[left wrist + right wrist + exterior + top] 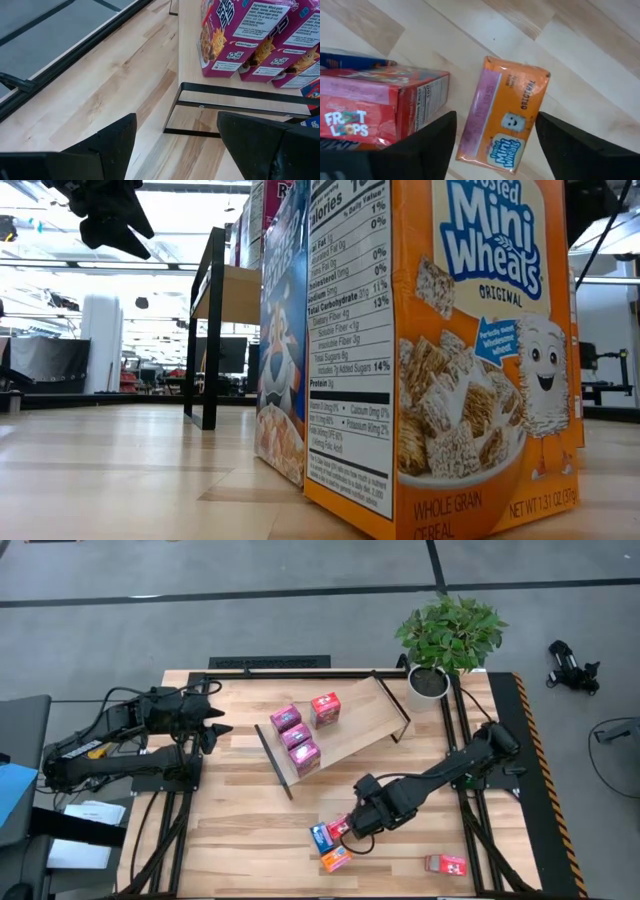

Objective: Stack cereal on shelf
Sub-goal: Put the top orange cereal box on the shelf

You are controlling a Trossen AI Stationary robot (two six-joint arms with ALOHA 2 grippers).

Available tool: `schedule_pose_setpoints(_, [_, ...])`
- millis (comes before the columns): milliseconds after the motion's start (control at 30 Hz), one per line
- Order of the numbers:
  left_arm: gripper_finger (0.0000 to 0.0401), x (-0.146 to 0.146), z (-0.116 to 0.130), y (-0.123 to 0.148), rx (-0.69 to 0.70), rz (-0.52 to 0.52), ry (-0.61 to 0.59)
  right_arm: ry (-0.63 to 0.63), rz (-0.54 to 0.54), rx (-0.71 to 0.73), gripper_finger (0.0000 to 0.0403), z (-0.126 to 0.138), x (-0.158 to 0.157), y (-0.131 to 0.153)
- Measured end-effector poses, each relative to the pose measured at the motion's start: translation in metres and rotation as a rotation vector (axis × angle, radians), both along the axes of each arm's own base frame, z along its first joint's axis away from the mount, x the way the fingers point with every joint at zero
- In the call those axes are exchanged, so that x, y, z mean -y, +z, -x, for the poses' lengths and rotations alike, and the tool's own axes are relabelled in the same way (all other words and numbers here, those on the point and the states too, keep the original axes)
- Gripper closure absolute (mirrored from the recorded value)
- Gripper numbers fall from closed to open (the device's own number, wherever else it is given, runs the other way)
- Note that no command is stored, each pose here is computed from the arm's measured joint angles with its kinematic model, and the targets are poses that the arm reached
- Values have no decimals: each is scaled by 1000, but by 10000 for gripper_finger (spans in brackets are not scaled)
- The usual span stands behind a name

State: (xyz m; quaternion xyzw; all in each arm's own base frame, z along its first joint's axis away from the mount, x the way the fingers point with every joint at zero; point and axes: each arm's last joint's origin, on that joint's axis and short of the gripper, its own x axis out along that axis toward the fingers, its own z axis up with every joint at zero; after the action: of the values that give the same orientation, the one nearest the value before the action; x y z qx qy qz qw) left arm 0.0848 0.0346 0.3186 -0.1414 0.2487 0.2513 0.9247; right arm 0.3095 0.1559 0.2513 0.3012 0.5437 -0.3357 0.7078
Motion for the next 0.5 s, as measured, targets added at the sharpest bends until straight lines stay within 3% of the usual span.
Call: schedule_pose_setpoints(500, [133,0,0,0,6,11,8,31,-29,-32,138,1,0,0])
